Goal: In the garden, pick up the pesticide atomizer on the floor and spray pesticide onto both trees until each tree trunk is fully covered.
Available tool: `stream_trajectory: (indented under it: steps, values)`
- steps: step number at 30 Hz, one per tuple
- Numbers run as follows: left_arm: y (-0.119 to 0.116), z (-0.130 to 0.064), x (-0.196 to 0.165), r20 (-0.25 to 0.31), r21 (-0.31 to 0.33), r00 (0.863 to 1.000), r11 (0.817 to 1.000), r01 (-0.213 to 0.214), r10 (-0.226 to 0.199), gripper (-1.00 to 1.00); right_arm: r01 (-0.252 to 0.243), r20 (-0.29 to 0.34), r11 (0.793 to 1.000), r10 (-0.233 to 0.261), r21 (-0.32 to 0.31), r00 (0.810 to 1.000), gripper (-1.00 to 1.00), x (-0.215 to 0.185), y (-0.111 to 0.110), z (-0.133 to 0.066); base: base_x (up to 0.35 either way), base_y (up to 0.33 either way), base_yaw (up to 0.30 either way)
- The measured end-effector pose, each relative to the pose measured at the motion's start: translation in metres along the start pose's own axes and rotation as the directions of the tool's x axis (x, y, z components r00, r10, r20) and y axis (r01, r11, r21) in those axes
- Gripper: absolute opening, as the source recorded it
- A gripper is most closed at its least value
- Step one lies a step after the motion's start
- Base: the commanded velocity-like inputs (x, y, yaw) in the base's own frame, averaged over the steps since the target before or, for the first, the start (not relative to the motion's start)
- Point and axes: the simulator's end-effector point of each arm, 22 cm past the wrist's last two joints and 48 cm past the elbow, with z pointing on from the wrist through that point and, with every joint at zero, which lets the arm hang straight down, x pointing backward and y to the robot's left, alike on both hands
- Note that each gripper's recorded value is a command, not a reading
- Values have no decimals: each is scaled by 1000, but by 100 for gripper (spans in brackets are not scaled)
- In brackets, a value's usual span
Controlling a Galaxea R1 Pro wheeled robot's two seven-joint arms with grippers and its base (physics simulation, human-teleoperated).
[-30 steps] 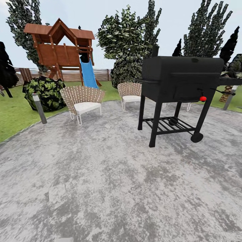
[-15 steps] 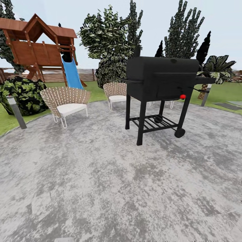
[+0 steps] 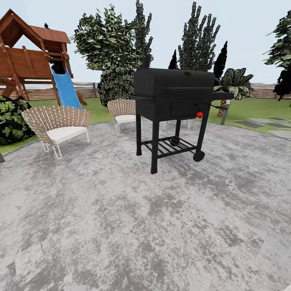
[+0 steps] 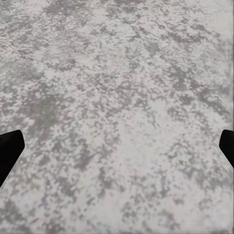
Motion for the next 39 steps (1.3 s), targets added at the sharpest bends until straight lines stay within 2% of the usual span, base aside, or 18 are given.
stream_trajectory:
  steps: [33, 39]
  values:
    - [-2, 0, 0, 0, 7, 1000, 1000, -11, 11, 100, -2, 3, 1000, 2, 6, 1000, 100, -2, -4, 1, 0, 1, -275]
    - [-2, 0, 0, 0, 6, 1000, 1000, -7, 7, 100, -2, 1, 1000, 2, 5, 1000, 100, -1, -4, 0, 0, 213, -267]
